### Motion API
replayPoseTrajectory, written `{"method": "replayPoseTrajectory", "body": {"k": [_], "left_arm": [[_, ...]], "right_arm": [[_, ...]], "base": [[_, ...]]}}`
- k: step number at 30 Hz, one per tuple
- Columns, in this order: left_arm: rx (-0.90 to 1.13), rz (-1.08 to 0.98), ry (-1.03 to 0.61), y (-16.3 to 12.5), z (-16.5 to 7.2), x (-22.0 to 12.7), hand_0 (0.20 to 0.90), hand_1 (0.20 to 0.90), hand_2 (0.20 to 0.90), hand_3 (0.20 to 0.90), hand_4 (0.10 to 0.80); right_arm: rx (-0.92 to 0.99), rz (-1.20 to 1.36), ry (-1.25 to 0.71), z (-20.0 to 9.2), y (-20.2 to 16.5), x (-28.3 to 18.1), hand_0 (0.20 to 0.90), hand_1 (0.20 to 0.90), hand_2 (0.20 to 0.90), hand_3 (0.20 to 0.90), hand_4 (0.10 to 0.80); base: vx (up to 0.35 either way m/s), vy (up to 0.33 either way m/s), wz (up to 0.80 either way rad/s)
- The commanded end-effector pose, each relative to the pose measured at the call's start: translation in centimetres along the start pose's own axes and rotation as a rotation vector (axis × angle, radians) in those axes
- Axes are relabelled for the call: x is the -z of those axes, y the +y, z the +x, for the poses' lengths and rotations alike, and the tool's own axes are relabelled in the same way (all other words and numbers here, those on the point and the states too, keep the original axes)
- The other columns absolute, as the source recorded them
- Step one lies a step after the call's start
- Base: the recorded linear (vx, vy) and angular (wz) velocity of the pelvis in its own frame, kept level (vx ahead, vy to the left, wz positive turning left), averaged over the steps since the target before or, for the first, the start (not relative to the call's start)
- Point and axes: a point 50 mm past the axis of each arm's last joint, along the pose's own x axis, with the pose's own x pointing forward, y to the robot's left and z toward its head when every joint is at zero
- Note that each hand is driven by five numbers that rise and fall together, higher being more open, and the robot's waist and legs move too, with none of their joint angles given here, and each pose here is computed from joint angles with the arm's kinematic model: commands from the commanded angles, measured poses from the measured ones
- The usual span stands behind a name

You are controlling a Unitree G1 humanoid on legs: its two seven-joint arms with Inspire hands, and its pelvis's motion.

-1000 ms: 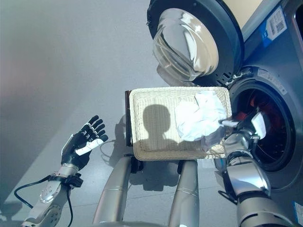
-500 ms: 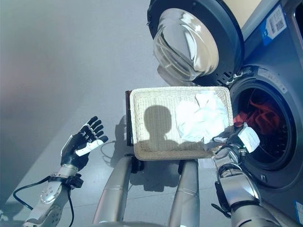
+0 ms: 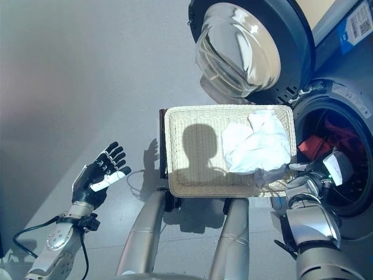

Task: Pick up the clothes and place them into the washing machine

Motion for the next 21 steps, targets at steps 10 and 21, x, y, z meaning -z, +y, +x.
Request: {"method": "replayPoseTrajectory", "body": {"k": [10,21], "left_arm": [[0.062,0.053,-0.164,-0.1,-0.1,-3.8,0.9,0.9,0.9,0.9,0.8],[0.088,0.068,-0.185,-0.2,-0.1,-4.4,0.9,0.9,0.9,0.9,0.8]], "right_arm": [[0.116,-0.38,0.008,3.0,-5.2,3.9,0.9,0.9,0.9,0.9,0.8],[0.129,-0.522,-0.075,3.8,-6.4,2.4,0.9,0.9,0.9,0.9,0.8]], "base": [[-0.001,-0.001,0.0],[0.0,0.0,0.0]]}}
